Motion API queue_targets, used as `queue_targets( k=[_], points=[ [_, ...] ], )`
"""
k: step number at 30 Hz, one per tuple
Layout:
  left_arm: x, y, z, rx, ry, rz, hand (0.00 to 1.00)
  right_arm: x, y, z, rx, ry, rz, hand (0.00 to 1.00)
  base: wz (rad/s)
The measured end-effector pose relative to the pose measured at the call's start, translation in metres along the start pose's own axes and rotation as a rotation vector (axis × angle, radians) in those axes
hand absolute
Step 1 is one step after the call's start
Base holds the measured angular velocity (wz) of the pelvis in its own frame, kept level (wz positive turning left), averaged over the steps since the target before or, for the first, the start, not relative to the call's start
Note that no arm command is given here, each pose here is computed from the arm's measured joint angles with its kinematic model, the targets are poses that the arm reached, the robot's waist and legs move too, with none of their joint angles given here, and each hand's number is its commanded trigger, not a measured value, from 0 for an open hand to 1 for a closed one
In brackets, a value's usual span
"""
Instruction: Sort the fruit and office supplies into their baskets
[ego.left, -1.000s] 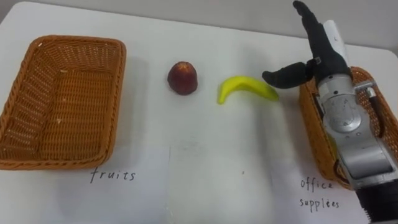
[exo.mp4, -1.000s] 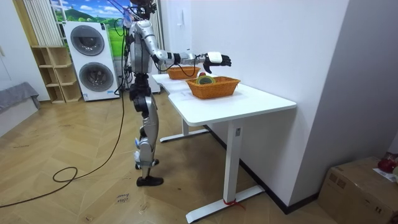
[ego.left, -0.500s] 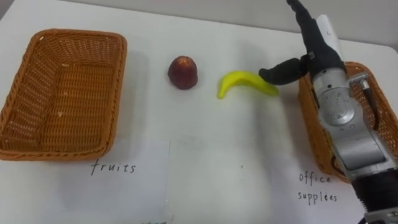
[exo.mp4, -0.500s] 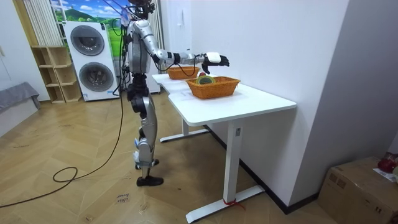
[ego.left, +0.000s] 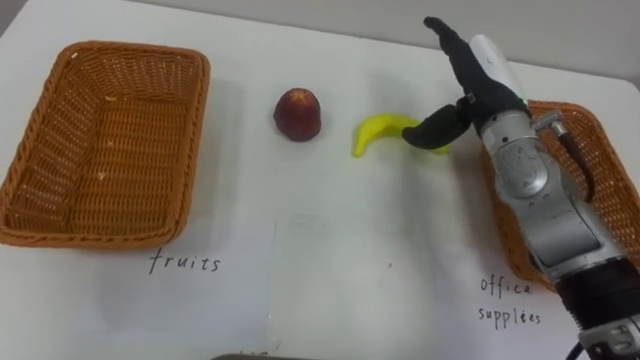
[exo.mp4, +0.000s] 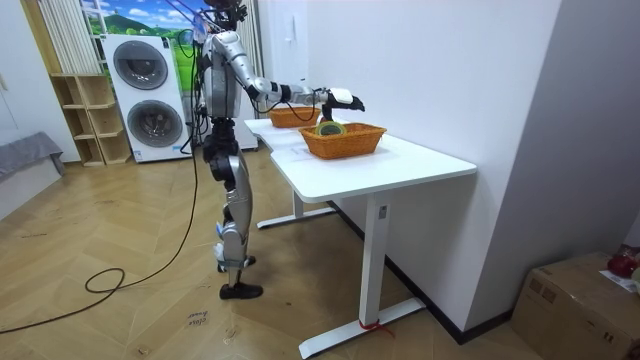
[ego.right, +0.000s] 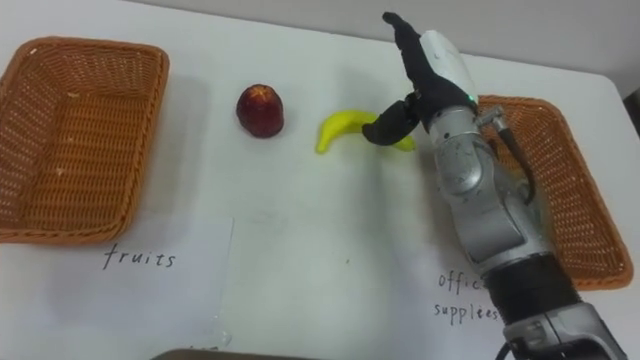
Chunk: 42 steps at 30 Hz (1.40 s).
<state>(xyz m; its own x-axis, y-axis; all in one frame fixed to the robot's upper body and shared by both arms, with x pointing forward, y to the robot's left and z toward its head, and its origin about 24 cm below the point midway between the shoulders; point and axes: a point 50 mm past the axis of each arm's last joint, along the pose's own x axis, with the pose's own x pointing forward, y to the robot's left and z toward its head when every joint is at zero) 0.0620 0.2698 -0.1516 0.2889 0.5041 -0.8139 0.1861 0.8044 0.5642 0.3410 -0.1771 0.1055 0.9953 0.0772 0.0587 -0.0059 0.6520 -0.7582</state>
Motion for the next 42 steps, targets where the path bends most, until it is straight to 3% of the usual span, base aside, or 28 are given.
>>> queue_targets(
  k=[30, 42],
  points=[
    [0.002, 0.007, 0.008, -0.005, -0.036, 0.012, 0.00, -0.006, 0.024, -0.003, -0.186, -0.013, 0.262, 0.00, 0.00],
    [0.002, 0.007, 0.010, 0.009, -0.061, 0.004, 0.00, -0.009, 0.026, -0.025, -0.254, 0.044, 0.315, 0.00, 0.04]
  ],
)
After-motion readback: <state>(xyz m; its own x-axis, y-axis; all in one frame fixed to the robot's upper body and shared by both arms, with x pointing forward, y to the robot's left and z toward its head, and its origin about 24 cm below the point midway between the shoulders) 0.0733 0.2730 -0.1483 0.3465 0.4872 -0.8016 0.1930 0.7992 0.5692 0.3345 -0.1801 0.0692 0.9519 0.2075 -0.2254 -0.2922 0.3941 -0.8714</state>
